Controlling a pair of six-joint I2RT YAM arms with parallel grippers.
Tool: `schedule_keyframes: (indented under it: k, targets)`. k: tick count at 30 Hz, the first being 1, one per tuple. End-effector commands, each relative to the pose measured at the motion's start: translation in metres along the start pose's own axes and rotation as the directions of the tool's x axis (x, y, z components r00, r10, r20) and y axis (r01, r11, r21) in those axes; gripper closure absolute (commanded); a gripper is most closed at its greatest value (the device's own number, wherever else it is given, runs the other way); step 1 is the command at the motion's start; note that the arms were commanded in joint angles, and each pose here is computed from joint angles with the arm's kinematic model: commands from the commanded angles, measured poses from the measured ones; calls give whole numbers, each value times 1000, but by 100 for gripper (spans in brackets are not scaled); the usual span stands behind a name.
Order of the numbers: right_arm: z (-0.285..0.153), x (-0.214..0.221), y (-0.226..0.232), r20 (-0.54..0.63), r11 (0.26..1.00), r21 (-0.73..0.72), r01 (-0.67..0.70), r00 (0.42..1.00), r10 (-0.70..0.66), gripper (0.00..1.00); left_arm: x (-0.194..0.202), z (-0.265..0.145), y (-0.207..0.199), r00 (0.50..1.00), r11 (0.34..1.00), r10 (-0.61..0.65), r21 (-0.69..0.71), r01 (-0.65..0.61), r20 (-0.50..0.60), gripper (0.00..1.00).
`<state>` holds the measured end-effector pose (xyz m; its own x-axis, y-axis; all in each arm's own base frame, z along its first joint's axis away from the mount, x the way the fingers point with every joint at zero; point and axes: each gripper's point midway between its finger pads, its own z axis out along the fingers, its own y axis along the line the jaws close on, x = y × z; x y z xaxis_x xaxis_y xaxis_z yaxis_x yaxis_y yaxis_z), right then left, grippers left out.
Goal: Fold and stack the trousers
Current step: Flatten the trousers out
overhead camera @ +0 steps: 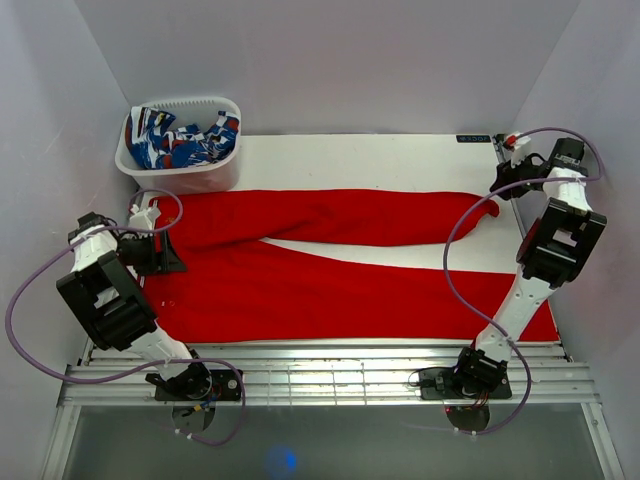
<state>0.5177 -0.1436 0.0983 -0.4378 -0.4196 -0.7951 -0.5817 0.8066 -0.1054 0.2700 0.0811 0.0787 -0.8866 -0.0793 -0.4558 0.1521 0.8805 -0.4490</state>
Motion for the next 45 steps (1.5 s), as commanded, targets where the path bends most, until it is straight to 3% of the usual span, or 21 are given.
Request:
schedule_keyframes:
  k: [1, 8, 12, 18, 19, 20, 21, 27, 34, 39, 41, 45]
  targets:
    - [-18, -6, 16, -35, 996, -30, 80, 996, -81, 48, -3, -5, -7, 998, 998, 56, -4, -56, 35, 27]
    - [-21, 31, 21, -177, 989, -38, 145, 973, -150, 37, 3, -1, -10, 998, 999, 51, 13, -51, 33, 27]
    - [-14, 49, 3, -247, 987, 6, 162, 956, -156, 37, 5, 1, -10, 998, 999, 44, 15, -45, 33, 27]
    - [-1, 47, -18, -267, 979, 66, 192, 949, -168, 59, 2, 2, -8, 999, 999, 29, 13, -30, 33, 27]
    - [0, 43, -16, -260, 979, 52, 196, 949, -176, 66, 2, 2, -7, 999, 999, 32, 12, -32, 34, 27]
    - [0, 39, -14, -257, 979, 42, 201, 949, -184, 84, 1, 1, -7, 999, 999, 33, 9, -34, 36, 28]
    - [-3, 32, -11, -258, 977, 21, 210, 946, -198, 92, 0, 0, -8, 999, 999, 36, 8, -37, 40, 27]
    - [-55, -18, -12, -278, 944, 61, 324, 914, -296, 92, -10, -4, -8, 995, 997, 72, 0, -72, 76, 28]
    - [-170, -77, 6, -475, 802, 139, 580, 750, -460, 92, -18, -2, -8, 981, 991, 133, -18, -131, 141, 29]
    - [-223, -65, 38, -649, 716, 87, 693, 585, -486, 92, -14, 0, -11, 970, 985, 170, -31, -167, 174, 29]
    - [-248, -74, 51, -675, 681, 109, 724, 557, -484, 92, -10, 4, -11, 969, 985, 175, -33, -172, 177, 28]
    - [-254, -62, 79, -697, 696, 30, 717, 514, -499, 92, -5, 7, -11, 969, 985, 173, -31, -170, 174, 28]
